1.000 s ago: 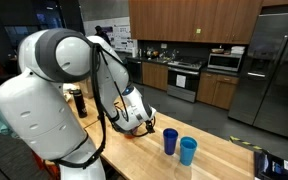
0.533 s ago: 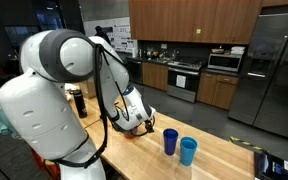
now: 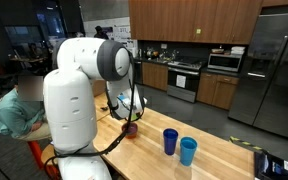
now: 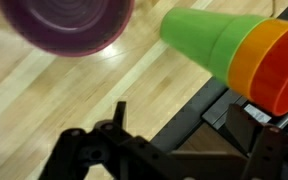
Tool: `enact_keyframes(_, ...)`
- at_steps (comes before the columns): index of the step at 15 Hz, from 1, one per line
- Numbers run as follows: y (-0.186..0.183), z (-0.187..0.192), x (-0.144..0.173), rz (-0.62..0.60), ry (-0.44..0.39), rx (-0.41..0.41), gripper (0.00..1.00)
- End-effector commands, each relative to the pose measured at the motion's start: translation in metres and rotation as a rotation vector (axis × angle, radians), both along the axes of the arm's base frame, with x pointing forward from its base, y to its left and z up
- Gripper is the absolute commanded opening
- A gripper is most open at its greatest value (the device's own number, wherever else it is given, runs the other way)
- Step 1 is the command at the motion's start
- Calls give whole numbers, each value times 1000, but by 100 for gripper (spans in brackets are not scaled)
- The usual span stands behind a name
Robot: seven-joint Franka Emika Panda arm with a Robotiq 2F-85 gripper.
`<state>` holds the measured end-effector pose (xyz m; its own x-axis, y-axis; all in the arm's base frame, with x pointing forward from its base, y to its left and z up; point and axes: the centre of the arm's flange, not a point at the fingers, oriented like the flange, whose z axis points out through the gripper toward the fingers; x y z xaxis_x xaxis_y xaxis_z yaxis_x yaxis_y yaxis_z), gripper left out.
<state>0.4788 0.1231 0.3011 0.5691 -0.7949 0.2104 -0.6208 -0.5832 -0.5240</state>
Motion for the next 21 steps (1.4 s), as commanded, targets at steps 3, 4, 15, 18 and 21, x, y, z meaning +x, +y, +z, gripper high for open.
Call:
enact_keyframes(3,46,59,53,163,-34,114,100)
enact_keyframes(4,53,72,55,182,-59,133,100)
enact_keyframes(15,58,149,84,245,-86,136,100)
enact_keyframes(18,64,157,94,288,57,158,100)
enact_keyframes(21,70,163,99,329,213,195,100)
